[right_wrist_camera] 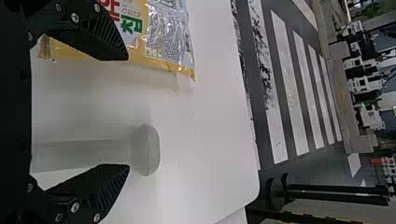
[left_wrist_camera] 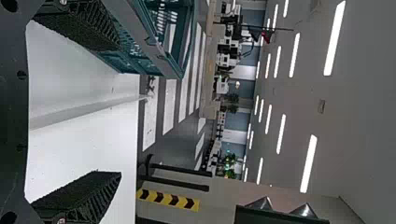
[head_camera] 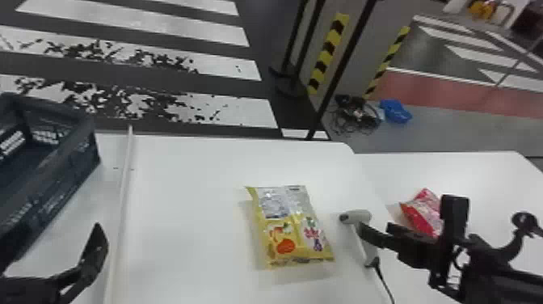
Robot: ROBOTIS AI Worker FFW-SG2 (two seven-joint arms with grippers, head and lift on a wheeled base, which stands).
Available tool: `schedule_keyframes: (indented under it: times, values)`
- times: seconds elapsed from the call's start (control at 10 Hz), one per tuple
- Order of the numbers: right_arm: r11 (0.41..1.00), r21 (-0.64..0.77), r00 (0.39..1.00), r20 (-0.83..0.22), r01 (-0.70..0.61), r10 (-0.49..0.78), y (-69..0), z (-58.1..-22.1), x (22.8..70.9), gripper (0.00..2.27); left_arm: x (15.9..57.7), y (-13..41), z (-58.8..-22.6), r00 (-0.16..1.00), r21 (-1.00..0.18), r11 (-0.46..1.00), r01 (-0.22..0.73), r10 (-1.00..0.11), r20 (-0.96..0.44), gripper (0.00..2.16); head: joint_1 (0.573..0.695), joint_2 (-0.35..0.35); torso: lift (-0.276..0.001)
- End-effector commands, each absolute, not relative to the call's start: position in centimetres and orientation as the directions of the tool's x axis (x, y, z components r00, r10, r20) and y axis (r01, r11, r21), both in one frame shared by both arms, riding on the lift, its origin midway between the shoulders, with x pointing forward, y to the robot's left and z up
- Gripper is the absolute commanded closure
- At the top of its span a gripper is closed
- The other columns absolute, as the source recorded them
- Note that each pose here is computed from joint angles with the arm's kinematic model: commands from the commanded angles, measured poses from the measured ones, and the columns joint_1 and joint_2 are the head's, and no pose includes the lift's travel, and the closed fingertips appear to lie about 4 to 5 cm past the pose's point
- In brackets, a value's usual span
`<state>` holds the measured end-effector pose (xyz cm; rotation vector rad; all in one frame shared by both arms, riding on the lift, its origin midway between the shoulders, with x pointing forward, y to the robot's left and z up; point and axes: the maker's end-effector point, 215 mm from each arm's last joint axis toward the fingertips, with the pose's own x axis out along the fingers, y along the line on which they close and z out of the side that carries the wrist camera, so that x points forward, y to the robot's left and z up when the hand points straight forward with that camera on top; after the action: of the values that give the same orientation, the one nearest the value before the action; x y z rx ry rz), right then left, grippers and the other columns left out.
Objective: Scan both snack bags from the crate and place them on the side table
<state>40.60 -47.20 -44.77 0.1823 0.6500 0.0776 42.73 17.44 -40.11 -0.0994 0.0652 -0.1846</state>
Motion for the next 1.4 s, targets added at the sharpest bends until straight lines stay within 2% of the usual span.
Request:
schedule_keyframes:
  times: [0.0,0.4,0.7,0.9,1.0,1.1,1.2,1.3]
  values:
    - [0.987,0.161,0.771,-0.628,-0.01,0.11,-48.0,-45.6,39.7,0.08,42.9,17.7,-40.3,0.982,-0.11,0.978,0.176,-0.183,-0.053,0.03,0.695,-0.35,-0.095]
    - [0.993,0.113,0.691,-0.715,-0.034,0.105,-48.5,-49.5,39.3,0.08,43.1,17.8,-40.4,0.981,-0.114,0.977,0.18,-0.187,-0.053,0.03,0.695,-0.35,-0.095]
    - [0.987,0.149,0.67,-0.728,-0.052,0.145,-48.3,-50.7,40.7,0.1,42.9,17.8,-40.9,0.98,-0.116,0.977,0.18,-0.188,-0.062,0.03,0.695,-0.35,-0.095]
    - [0.988,0.146,0.661,-0.736,-0.056,0.146,-48.7,-51.3,41.1,0.22,42.9,17.7,-40.9,0.98,-0.117,0.976,0.183,-0.191,-0.062,0.03,0.695,-0.35,-0.095]
    - [0.985,0.157,0.65,-0.742,-0.066,0.162,-48.5,-51.6,41.1,0.33,42.9,17.6,-41.0,0.979,-0.117,0.976,0.184,-0.193,-0.065,0.03,0.695,-0.35,-0.095]
    - [0.984,0.161,0.645,-0.745,-0.073,0.17,-48.7,-51.6,41.1,0.6,42.9,17.6,-40.9,0.979,-0.117,0.976,0.184,-0.192,-0.062,0.03,0.695,-0.35,-0.095]
    - [0.986,0.151,0.642,-0.749,-0.076,0.164,-48.8,-51.7,41.2,0.91,42.9,17.6,-41.0,0.979,-0.117,0.976,0.184,-0.193,-0.065,0.03,0.695,-0.35,-0.095]
    - [0.985,0.151,0.641,-0.749,-0.081,0.167,-49.0,-51.7,41.4,1.4,42.8,17.6,-41.0,0.979,-0.117,0.976,0.184,-0.192,-0.064,0.03,0.695,-0.35,-0.095]
